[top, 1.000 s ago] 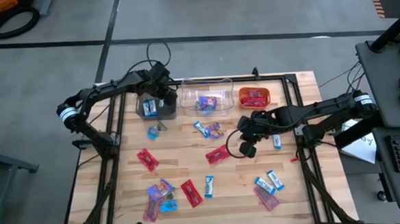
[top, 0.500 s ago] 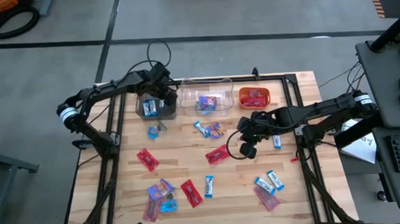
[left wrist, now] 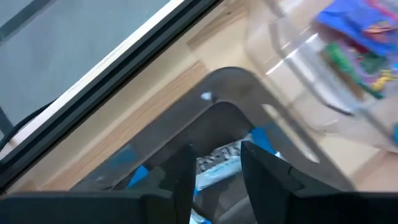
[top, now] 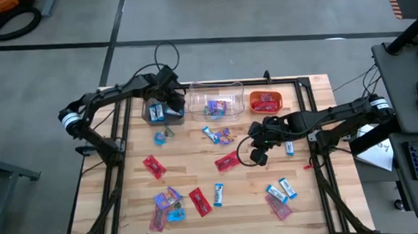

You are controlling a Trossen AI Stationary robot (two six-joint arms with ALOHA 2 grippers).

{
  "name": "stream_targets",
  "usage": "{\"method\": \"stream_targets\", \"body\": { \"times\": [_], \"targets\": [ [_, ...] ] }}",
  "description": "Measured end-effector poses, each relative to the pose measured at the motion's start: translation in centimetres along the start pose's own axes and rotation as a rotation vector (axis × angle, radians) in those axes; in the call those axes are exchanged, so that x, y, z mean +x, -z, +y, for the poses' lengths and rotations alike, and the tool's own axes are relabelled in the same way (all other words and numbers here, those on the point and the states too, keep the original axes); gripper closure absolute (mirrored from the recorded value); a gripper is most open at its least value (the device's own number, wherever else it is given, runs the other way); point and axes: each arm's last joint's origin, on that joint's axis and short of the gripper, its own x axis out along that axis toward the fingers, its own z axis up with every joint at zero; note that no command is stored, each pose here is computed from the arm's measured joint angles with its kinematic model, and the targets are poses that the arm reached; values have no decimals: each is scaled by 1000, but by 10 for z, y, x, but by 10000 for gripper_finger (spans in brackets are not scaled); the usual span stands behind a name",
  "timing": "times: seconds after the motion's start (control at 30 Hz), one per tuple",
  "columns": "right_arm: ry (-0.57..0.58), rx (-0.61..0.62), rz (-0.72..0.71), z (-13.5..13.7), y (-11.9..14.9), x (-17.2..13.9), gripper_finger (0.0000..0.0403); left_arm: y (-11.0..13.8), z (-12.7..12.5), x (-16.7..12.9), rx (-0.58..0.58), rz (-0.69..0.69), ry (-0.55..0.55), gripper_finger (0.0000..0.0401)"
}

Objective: Sort candy
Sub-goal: Put the white candy into the black bin

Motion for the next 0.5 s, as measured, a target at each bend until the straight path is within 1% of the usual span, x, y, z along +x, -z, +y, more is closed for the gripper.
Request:
{"method": "stream_targets", "body": {
  "times": [0.1, 0.23, 0.37, 0.5],
  "targets": [
    [-5, 11, 2, 2, 1, 0, 394, 1, -11, -9, 32, -24, 22, 285],
    [-12, 47, 5, 6, 3, -1, 394, 6, -34, -23, 102, -62, 70, 284],
    [-18, 84, 16, 11, 7, 0, 394, 14, -61, -38, 210, -98, 127, 284],
    [-4, 115, 56, 18, 12, 8, 394, 27, -89, -56, 320, -135, 194, 284]
  ]
}}
